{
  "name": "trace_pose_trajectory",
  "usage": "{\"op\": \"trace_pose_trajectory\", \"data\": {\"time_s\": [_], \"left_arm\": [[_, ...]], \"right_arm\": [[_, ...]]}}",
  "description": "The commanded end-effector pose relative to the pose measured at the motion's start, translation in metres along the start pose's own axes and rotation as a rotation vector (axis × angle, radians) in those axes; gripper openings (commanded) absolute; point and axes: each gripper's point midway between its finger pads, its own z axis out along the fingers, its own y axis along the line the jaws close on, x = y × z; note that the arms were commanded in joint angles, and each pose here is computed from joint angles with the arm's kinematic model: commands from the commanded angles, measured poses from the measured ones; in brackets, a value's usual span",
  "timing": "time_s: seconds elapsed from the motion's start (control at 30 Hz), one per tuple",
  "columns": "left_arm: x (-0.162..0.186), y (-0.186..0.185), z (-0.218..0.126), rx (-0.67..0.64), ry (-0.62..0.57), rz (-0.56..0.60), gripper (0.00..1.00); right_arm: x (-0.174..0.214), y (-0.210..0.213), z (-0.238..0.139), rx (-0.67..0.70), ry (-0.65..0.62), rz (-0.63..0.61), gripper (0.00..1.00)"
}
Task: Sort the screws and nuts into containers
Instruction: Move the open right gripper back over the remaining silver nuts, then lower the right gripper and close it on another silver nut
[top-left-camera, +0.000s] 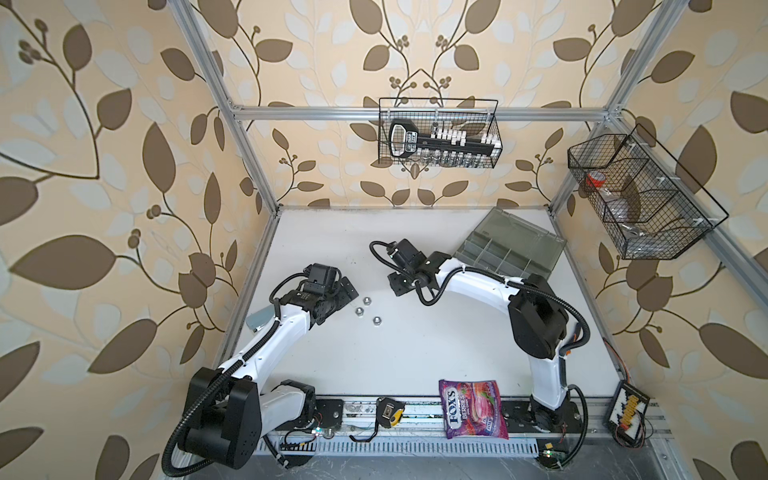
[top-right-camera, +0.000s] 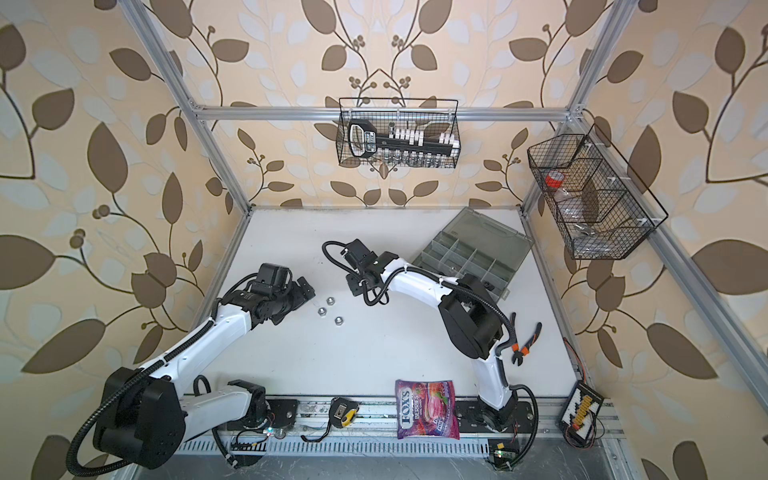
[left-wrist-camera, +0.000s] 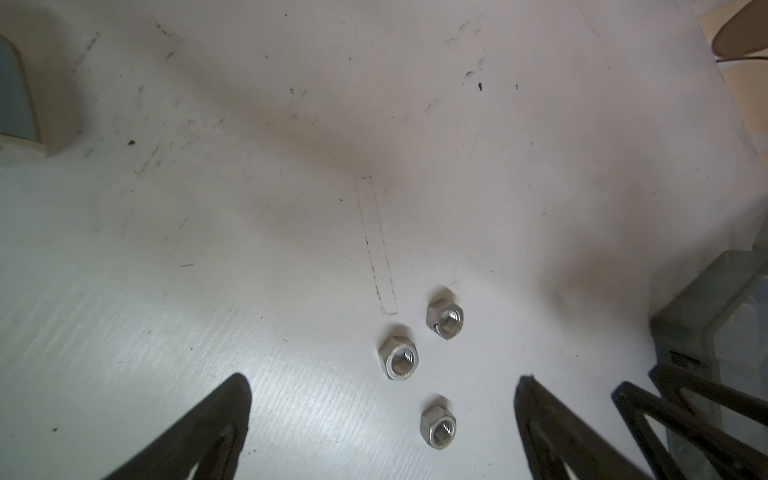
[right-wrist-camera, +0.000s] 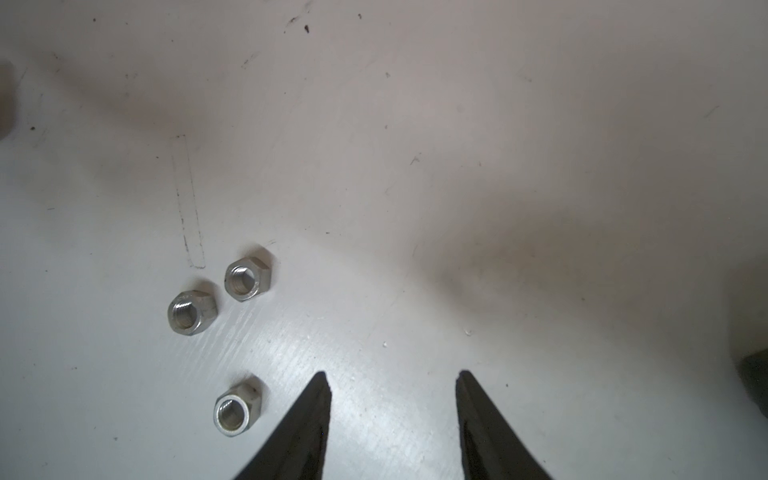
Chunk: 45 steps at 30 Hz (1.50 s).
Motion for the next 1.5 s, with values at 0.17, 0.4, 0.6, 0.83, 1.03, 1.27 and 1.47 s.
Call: {"op": "trace_pose_trajectory", "data": {"time_s": [0.17, 0.4, 0.6, 0.83, 1.03, 1.27, 1.47], "left_arm": [[-0.001, 0.004, -0.004, -0.014, -0.025, -0.009, 0.99], [-0.002, 0.011, -0.008, -0.043, -0.045, -0.025, 0.99], [-0.010, 0.024, -0.022, -0.074, -0.126, -0.052, 0.99], [-0.012, 0.037, -0.029, -0.125, -0.155, -0.098, 0.99], [-0.009, 0.037, -0.026, -0.130, -0.139, -0.097, 0.99], [-0.009, 0.035, -0.024, -0.124, -0.131, -0.092, 0.99], [-0.008, 0.035, -0.022, -0.125, -0.125, -0.090, 0.99]], "right_arm": [[-0.001, 0.030, 0.023, -0.011, 0.024, -0.061, 0.49], [-0.002, 0.054, 0.038, -0.057, 0.033, -0.087, 0.46], [-0.001, 0.075, 0.051, -0.100, 0.044, -0.106, 0.45], [0.002, 0.088, 0.064, -0.125, 0.066, -0.122, 0.44], [0.009, 0.090, 0.077, -0.117, 0.093, -0.137, 0.43], [0.019, 0.087, 0.086, -0.093, 0.122, -0.150, 0.43], [0.027, 0.083, 0.092, -0.066, 0.144, -0.166, 0.38]]}}
